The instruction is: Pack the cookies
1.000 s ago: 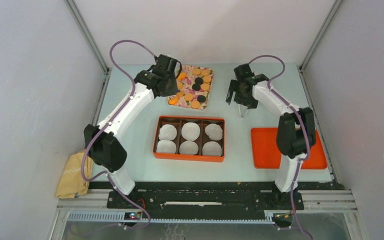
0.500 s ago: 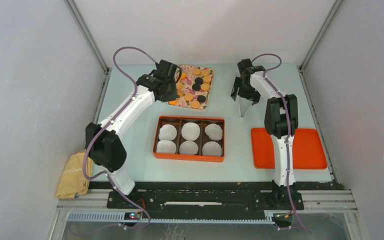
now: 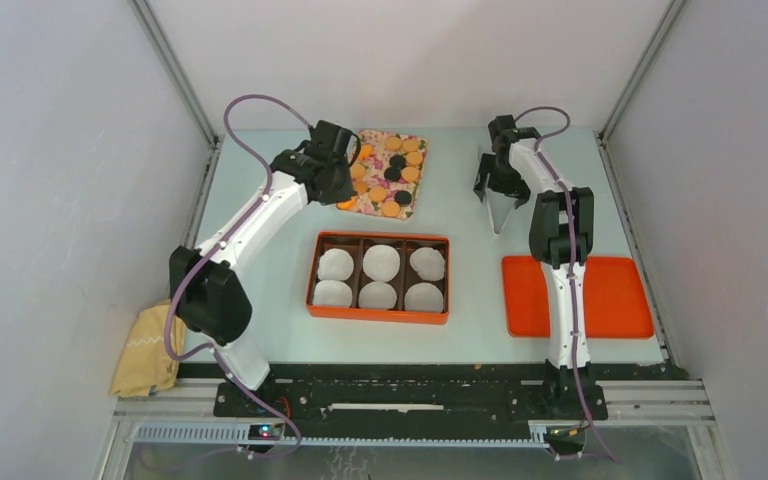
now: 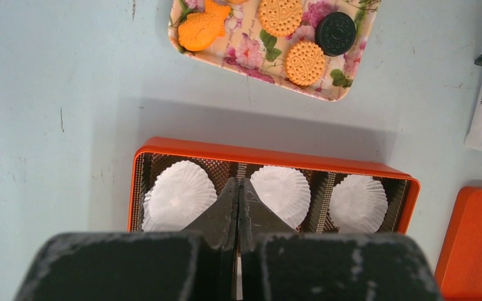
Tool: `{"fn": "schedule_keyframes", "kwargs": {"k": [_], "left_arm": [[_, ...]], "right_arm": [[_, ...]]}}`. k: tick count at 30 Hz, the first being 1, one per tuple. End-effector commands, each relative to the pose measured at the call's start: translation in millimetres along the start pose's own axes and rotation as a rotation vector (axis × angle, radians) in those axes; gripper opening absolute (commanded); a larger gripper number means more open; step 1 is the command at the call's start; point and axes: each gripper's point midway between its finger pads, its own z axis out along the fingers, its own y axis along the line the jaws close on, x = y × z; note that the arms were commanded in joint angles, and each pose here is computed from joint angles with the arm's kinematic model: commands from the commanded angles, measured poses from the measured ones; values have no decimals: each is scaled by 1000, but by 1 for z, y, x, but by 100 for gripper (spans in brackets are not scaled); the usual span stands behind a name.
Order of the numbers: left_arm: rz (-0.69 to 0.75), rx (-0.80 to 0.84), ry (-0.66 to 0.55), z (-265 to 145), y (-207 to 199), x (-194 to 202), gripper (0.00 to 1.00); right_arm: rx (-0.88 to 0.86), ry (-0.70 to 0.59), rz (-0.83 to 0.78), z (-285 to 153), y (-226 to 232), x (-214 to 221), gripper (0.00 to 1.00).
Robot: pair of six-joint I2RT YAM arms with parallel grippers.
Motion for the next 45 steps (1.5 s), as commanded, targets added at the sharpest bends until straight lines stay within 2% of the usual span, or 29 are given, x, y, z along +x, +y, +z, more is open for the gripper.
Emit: {"fn": "schedule_keyframes", "kwargs": {"k": [1, 7, 10, 14, 16, 17, 18, 24, 27, 31, 36, 39, 45], "left_arm": [[-8, 17, -26, -12, 3, -3, 0], [-16, 17, -3, -5, 2, 2, 0], [-17, 18, 12, 0, 0, 5, 0], [-20, 20, 22, 4, -1, 7, 0], [-21, 17, 27, 5, -1, 8, 0], [-22, 17, 24, 5, -1, 8, 0], [-22, 16, 24, 5, 0, 8, 0], [-23, 27, 31, 8, -4, 9, 0], [-25, 53, 35, 11, -10, 7, 0], [-17, 79, -24, 8, -23, -24, 0], [-73, 284, -64, 11, -63, -77, 0], [-100, 430, -66, 15, -90, -96, 0], [-148, 659, 21, 28, -135, -94, 0]], "right_arm": [[1, 1, -89, -5, -13, -8, 99], [-14, 30, -147, 6, -12, -2, 99], [-12, 51, -165, 12, -11, 4, 94], [-35, 59, -171, 12, -4, 8, 66], [-42, 53, -172, 8, -1, 8, 43], [-41, 50, -170, 6, -1, 9, 35], [-45, 34, -167, 0, 0, 8, 33], [-74, -39, -169, -46, 6, 10, 34], [-84, -64, -219, -72, 13, 20, 35], [-135, -86, -303, -109, 29, 40, 36], [-288, -130, -386, -162, 52, 70, 36], [-386, -128, -416, -183, 60, 85, 36], [-549, -146, -465, -216, 75, 106, 35]]}}
